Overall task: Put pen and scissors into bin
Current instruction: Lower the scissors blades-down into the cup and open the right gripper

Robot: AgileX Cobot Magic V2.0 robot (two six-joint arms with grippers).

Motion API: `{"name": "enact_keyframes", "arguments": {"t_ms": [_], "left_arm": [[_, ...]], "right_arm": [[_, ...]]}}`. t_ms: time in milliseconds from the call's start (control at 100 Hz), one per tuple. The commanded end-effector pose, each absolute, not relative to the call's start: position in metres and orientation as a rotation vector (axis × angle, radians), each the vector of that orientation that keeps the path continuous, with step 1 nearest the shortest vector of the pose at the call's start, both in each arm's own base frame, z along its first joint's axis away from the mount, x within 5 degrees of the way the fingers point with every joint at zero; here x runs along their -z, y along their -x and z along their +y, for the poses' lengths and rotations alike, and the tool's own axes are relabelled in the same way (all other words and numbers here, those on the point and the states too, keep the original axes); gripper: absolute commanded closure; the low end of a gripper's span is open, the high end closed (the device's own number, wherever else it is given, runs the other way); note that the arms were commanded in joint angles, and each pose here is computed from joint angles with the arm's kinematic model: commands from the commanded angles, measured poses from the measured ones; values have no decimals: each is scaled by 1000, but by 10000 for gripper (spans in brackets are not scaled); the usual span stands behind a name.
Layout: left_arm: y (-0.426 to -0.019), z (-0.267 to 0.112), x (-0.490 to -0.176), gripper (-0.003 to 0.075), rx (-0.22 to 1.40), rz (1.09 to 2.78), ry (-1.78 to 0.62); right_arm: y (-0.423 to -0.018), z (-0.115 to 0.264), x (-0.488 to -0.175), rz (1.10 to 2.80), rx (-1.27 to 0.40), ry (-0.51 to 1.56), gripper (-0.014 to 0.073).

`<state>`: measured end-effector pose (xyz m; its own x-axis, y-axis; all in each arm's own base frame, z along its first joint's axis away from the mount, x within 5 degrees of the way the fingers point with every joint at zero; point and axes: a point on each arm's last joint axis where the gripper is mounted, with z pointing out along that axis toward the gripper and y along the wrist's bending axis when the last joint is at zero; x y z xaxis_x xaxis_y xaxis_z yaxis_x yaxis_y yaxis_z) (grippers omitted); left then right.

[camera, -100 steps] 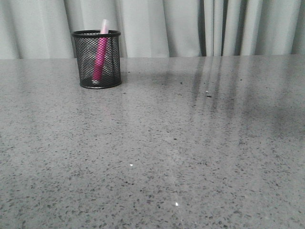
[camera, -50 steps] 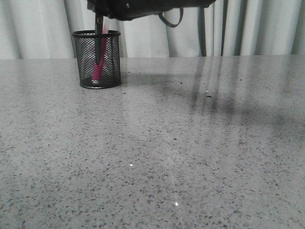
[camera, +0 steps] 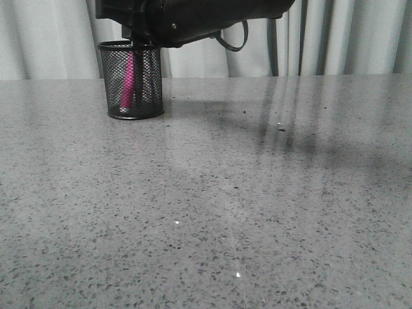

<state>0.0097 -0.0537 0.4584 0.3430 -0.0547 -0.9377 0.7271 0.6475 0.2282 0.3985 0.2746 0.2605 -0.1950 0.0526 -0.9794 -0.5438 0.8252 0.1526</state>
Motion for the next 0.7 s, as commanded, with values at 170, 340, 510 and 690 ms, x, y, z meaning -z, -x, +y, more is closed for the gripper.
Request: {"name": "enact_keyframes", "arguments": {"t_ms": [170,340,510,690], "left_arm": [[-11,-50,-467,533,567,1091,-656],[-12,-40,-465,533,474,1139,-576],[-14,-29,-455,570,387,1243,-491],[-27,-19,-415,715,335,1421,-336]], "right_arm": [[-388,267,-322,1498,-602,346,127],[-371,255,-364,1433,-615,331,121],[-336,232,-414,1489,-604,344,346],[-281,193,-434,1665,-552,394,656]]}}
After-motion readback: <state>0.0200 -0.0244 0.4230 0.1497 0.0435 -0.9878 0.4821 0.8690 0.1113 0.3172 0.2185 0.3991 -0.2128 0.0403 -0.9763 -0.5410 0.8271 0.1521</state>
